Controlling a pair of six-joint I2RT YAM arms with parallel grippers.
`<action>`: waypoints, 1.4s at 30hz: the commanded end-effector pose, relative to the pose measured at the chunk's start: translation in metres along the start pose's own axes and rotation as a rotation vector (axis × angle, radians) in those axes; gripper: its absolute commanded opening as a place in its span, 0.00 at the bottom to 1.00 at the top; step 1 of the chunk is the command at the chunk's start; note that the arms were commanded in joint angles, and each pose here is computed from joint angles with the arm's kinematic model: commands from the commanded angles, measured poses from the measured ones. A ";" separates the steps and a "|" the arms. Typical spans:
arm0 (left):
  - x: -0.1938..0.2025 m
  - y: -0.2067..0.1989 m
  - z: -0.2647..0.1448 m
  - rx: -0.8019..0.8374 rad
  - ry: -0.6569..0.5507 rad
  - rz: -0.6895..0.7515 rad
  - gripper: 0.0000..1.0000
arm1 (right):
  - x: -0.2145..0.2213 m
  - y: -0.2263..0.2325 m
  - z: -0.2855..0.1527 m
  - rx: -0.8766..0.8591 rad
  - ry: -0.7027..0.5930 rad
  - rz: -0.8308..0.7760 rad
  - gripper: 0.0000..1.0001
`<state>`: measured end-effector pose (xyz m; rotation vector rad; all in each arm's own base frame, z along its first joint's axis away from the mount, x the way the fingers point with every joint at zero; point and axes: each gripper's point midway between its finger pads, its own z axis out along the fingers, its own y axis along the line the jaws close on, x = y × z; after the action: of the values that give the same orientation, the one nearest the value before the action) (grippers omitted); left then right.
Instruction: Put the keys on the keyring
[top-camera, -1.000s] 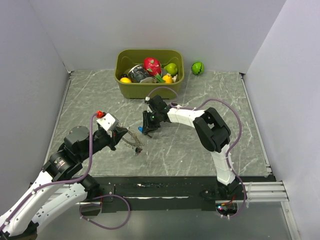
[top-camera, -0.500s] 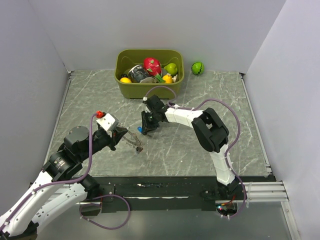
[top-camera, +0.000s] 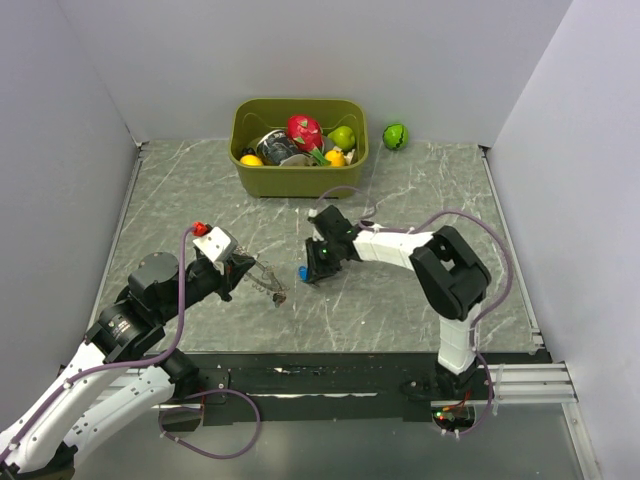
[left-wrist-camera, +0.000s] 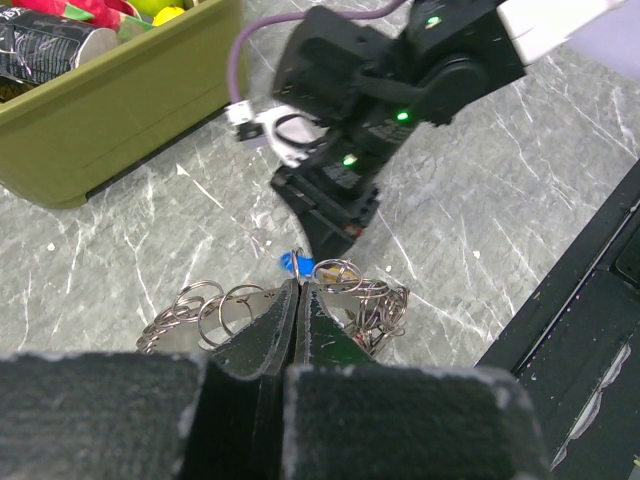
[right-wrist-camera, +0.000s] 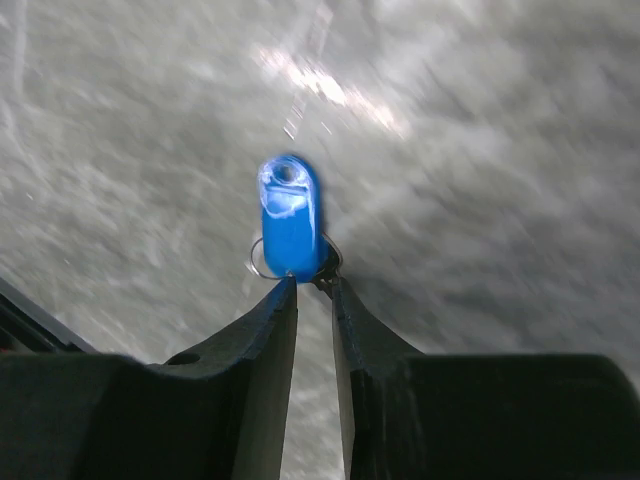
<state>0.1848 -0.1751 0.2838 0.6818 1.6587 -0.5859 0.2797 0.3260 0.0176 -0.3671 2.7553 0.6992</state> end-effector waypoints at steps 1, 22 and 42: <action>-0.020 0.002 -0.003 -0.008 -0.075 0.015 0.01 | 0.067 -0.073 -0.011 0.233 0.167 0.050 0.29; -0.021 0.000 -0.003 0.001 -0.077 0.016 0.01 | 0.036 -0.054 -0.081 0.199 -0.040 -0.086 0.35; -0.020 -0.001 -0.001 0.011 -0.068 0.015 0.01 | 0.036 -0.036 -0.069 0.469 -0.059 -0.465 0.47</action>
<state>0.1849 -0.1756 0.2830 0.6839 1.6617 -0.5867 0.2286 0.2602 0.0410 -0.8042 2.5973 0.1111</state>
